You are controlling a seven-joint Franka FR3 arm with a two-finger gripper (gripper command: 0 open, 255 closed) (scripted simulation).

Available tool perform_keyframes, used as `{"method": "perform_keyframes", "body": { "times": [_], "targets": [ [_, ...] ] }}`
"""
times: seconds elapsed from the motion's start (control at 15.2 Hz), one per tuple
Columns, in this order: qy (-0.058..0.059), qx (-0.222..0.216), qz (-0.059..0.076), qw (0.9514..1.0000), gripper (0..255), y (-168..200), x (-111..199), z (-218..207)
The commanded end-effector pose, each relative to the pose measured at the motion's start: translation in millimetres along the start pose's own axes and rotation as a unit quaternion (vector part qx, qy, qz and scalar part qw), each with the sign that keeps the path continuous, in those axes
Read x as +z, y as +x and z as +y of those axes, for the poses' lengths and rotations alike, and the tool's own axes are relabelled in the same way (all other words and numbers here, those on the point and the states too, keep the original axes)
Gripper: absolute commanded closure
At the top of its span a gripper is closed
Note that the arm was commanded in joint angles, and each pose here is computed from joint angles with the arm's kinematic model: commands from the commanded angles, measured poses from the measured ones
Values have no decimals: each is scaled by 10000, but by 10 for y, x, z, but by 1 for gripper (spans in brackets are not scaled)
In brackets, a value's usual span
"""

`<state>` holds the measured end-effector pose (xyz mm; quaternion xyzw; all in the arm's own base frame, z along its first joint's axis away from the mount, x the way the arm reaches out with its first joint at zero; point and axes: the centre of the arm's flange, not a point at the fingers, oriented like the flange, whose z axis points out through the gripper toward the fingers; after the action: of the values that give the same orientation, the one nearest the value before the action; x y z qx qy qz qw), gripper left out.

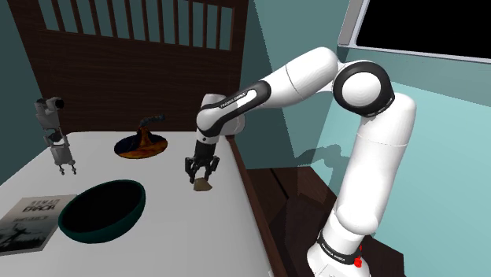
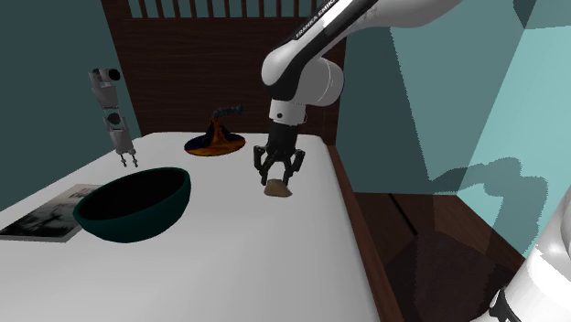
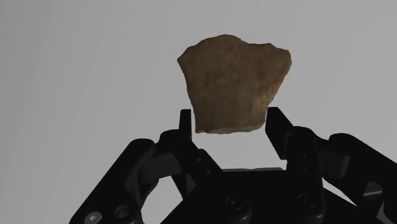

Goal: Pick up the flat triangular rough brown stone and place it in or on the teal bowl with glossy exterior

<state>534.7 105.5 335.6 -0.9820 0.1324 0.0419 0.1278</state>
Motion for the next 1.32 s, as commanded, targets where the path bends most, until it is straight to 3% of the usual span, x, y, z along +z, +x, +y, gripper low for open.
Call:
{"method": "perform_keyframes", "body": {
  "times": [0.0,0.59,0.66,0.92,1.06,1.25],
  "targets": [
    [-2,0,-5,10000,255,-11,-70,-20],
    [0,0,-2,10000,255,-60,-425,-113],
    [0,0,-2,10000,0,-60,-425,-113],
    [-221,901,-297,9952,0,-469,-279,-129],
    [-331,1349,-443,9893,0,-674,-214,-163],
    [-494,2015,-660,9760,0,-977,-126,-245]
  ]
}}
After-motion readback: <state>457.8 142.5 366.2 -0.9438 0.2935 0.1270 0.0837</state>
